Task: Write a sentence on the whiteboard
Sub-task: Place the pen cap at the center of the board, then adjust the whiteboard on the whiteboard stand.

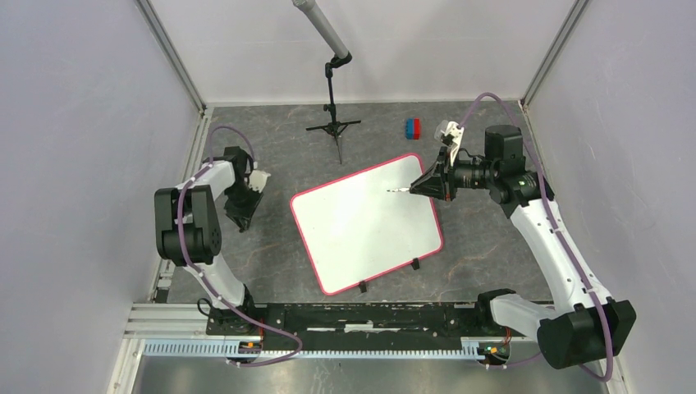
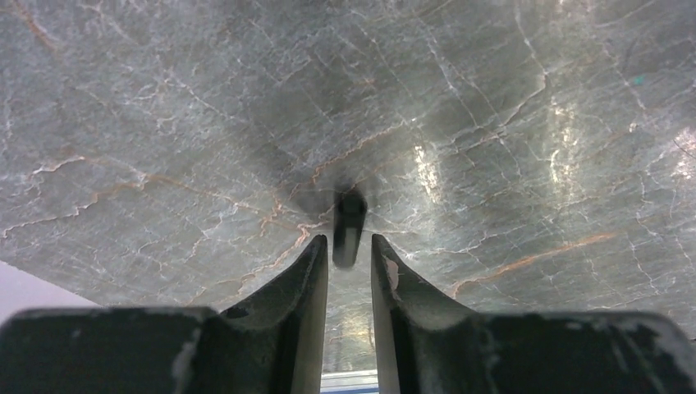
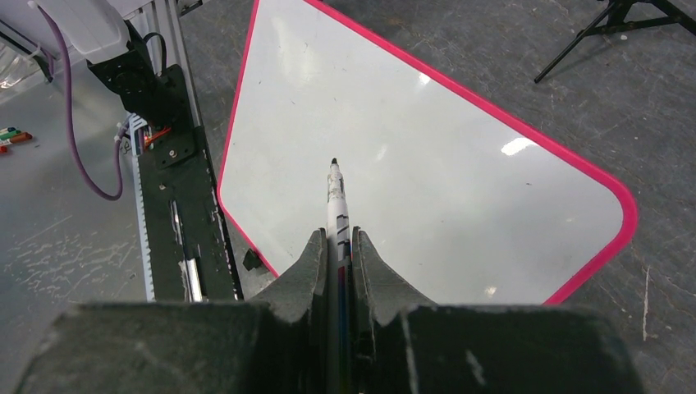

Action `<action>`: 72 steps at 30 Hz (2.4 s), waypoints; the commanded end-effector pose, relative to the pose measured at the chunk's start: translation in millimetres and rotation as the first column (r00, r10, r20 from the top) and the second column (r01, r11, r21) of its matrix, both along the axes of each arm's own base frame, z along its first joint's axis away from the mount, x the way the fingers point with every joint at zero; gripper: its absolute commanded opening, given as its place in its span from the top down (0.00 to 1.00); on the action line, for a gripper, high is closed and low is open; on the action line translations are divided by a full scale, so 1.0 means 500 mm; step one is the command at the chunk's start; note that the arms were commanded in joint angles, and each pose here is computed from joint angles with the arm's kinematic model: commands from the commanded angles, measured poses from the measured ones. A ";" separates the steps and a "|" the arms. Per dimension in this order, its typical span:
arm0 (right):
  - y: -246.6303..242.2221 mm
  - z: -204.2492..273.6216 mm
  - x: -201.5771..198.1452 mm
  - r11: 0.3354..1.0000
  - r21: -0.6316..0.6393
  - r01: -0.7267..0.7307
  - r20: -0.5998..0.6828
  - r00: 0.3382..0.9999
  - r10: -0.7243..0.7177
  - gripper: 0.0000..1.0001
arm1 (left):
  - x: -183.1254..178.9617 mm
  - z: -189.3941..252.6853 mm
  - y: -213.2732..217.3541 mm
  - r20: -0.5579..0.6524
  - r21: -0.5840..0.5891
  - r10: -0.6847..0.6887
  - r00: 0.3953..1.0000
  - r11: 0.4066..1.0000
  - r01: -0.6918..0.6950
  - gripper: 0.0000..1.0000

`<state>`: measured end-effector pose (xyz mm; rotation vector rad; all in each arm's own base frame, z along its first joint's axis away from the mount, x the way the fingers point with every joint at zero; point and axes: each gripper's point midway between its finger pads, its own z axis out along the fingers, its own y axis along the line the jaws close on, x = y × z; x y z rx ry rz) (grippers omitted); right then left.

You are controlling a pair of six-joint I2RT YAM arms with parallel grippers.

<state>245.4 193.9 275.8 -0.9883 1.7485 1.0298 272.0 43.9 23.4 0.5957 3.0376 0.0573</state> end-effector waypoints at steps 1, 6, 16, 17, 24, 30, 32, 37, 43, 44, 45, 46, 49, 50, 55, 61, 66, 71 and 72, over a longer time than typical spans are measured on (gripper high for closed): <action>0.002 0.002 0.002 1.000 0.001 -0.015 0.030 0.999 0.015 1.00 | 0.016 -0.013 -0.002 0.015 -0.012 0.002 1.000 1.000 -0.002 0.68; 0.001 0.000 0.002 1.000 -0.002 -0.017 0.032 0.999 0.017 1.00 | 0.023 -0.006 -0.004 0.028 -0.017 0.002 1.000 1.000 -0.002 0.63; 0.000 0.006 0.003 1.000 -0.006 -0.017 0.054 0.998 0.018 1.00 | 0.040 0.119 -0.056 0.148 -0.155 0.021 0.989 0.988 0.002 0.38; -0.001 0.005 0.003 1.000 -0.010 -0.016 0.058 0.998 0.017 1.00 | 0.043 0.134 -0.063 0.167 -0.173 0.026 0.986 0.985 0.004 0.37; -0.009 -0.009 -0.002 0.999 -0.045 -0.010 0.086 0.996 0.013 1.00 | 0.072 0.282 -0.118 0.395 -0.305 0.069 0.916 0.950 0.061 0.05; -0.002 -0.031 -0.004 0.997 -0.073 -0.003 0.098 0.995 0.011 1.00 | 0.084 0.418 -0.185 0.575 -0.467 0.186 0.797 0.874 0.133 0.00; 0.004 -0.032 -0.003 0.997 -0.082 -0.006 0.108 0.994 0.015 1.00 | 0.086 0.460 -0.204 0.621 -0.516 0.238 0.747 0.841 0.161 0.00; 0.026 -0.039 0.001 0.994 -0.109 -0.015 0.123 0.992 0.029 1.00 | 0.056 0.548 -0.268 0.666 -0.617 0.268 0.696 0.722 0.313 0.00; 0.071 -0.027 -0.003 0.990 -0.130 -0.052 0.173 0.982 0.074 1.00 | 0.017 0.537 -0.332 0.535 -0.741 0.183 0.825 0.571 0.354 0.00; 0.082 -0.025 -0.005 0.989 -0.134 -0.062 0.181 0.980 0.086 1.00 | 0.016 0.529 -0.337 0.527 -0.744 0.173 0.832 0.568 0.353 0.00; 0.091 -0.020 -0.005 0.988 -0.137 -0.068 0.194 0.976 0.095 1.00 | 0.014 0.520 -0.343 0.522 -0.743 0.160 0.838 0.567 0.355 0.00; 0.102 -0.013 -0.008 0.987 -0.138 -0.080 0.206 0.973 0.107 1.00 | 0.011 0.508 -0.351 0.514 -0.740 0.145 0.845 0.572 0.353 0.00; 0.129 -0.002 -0.010 0.985 -0.139 -0.103 0.227 0.965 0.133 1.00 | -0.017 0.475 -0.390 0.492 -0.718 0.040 0.870 0.584 0.380 0.00; 0.136 0.004 -0.011 0.985 -0.137 -0.109 0.234 0.962 0.139 1.00 | -0.026 0.466 -0.399 0.482 -0.712 0.009 0.876 0.587 0.386 0.00; 0.168 0.007 -0.018 0.981 -0.128 -0.148 0.242 0.954 0.175 1.00 | -0.027 0.442 -0.411 0.461 -0.694 -0.046 0.886 0.605 0.392 0.03; 0.191 0.012 -0.026 0.977 -0.134 -0.167 0.263 0.944 0.198 1.00 | -0.024 0.424 -0.441 0.408 -0.729 -0.085 0.909 0.569 0.381 0.17; 0.196 0.022 -0.033 0.976 -0.130 -0.176 0.275 0.939 0.206 1.00 | -0.015 0.402 -0.466 0.359 -0.750 -0.119 0.926 0.554 0.362 0.36; 0.196 0.024 -0.044 0.975 -0.127 -0.185 0.274 0.938 0.214 1.00 | -0.012 0.390 -0.491 0.321 -0.778 -0.153 0.935 0.520 0.352 0.58; 0.195 0.023 -0.045 0.974 -0.128 -0.186 0.274 0.938 0.215 1.00 | -0.011 0.390 -0.494 0.316 -0.784 -0.156 0.936 0.512 0.350 0.63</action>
